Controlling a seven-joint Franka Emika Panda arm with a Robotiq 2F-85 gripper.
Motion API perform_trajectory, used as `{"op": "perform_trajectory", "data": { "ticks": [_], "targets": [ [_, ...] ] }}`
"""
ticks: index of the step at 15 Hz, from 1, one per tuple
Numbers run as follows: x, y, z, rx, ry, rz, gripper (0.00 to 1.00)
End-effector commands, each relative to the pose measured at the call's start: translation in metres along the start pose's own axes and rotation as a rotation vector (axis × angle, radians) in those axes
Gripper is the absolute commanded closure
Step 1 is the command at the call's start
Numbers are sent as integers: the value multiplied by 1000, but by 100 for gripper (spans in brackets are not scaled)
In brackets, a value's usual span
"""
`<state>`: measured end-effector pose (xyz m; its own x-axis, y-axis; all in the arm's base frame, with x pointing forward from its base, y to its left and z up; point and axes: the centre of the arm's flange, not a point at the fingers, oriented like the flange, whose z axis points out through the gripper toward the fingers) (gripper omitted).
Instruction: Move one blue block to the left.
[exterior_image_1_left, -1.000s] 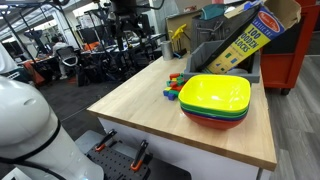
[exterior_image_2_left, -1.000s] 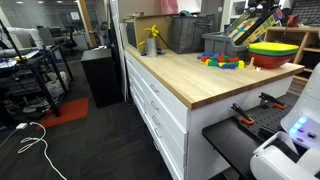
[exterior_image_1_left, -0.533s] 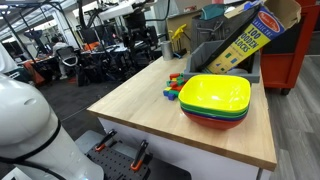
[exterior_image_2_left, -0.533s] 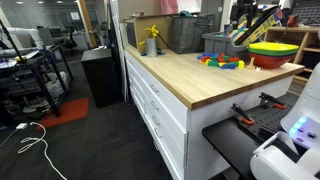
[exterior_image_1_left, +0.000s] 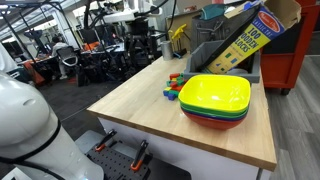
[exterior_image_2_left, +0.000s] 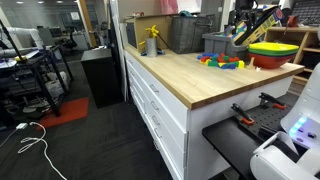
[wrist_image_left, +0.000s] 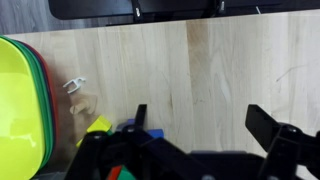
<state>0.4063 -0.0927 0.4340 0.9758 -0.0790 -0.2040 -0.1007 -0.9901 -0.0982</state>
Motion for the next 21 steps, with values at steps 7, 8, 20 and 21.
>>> {"op": "perform_trajectory", "data": {
  "ticks": [7, 8, 20, 21],
  "targets": [
    [9, 4, 6, -27, 18, 62, 0],
    [13, 5, 13, -18, 24, 93, 0],
    [52, 35, 106, -56, 121, 400, 0],
    [56, 39, 112, -64, 125, 411, 0]
  ]
}}
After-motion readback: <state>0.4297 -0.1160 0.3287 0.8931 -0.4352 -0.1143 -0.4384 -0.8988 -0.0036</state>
